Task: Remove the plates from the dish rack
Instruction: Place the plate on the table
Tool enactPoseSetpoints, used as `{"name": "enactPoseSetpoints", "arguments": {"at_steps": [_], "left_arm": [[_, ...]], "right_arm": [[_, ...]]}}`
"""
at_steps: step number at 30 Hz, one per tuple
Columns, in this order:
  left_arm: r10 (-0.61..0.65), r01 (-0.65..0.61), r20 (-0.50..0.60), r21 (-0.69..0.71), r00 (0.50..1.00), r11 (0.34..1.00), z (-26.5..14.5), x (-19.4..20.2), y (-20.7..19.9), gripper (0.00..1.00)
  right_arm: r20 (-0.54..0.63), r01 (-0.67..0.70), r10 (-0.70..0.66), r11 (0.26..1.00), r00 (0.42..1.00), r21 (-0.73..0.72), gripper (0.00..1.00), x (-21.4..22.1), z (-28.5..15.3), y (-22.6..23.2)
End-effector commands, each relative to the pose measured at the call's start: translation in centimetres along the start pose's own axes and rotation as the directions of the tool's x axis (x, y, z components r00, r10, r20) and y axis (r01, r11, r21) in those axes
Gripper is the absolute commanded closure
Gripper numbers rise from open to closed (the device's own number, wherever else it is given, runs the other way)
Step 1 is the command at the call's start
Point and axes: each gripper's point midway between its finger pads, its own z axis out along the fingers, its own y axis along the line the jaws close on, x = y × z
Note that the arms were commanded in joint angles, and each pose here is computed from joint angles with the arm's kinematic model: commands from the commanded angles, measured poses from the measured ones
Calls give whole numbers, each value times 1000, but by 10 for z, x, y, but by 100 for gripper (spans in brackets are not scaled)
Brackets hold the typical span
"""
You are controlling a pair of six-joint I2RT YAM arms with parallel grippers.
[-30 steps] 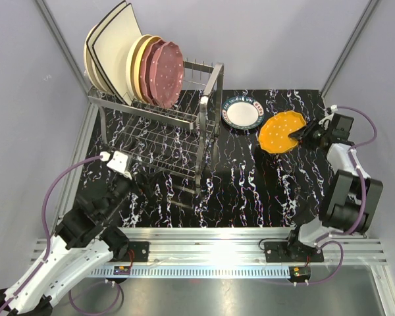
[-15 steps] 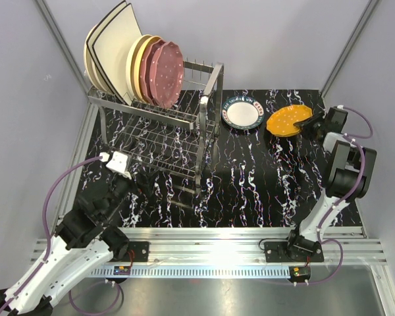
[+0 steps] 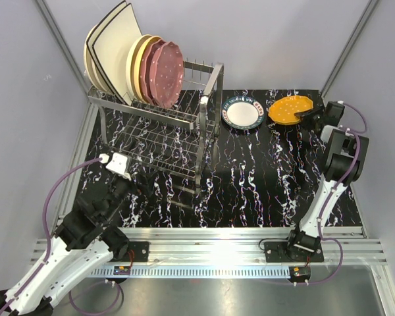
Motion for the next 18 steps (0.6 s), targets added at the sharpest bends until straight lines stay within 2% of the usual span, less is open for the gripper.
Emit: {"name": "enactPoseSetpoints", "arguments": {"at_steps": [1, 5, 9, 10, 13, 14, 18], "left_arm": [[-2, 3, 54, -15, 999, 1000, -1, -12, 3, 1], [-4, 6, 58, -26, 998, 1000, -2, -12, 5, 1], [-3, 4, 57, -23, 998, 1000, -2, -13, 5, 1], [-4, 6, 58, -23, 998, 1000, -2, -13, 5, 1], [-8, 9, 65, -22, 998, 1000, -3, -15, 5, 1], [-7, 9, 63, -21, 998, 1000, -3, -14, 5, 1], [-14, 15, 81, -19, 997, 1000, -6, -17, 5, 1]], "right_arm": [[115, 72, -50, 978, 992, -198, 93, -42, -4, 69], [108, 79, -61, 982, 992, -172, 81, -39, 4, 59], [102, 98, -85, 987, 991, -131, 57, -36, 6, 46], [97, 102, -90, 987, 991, -126, 47, -35, 7, 45], [85, 125, -117, 987, 990, -100, 34, -33, 8, 39], [84, 128, -120, 988, 989, -91, 27, -32, 8, 37], [85, 161, -158, 986, 984, -34, 13, -33, 4, 28]]}}
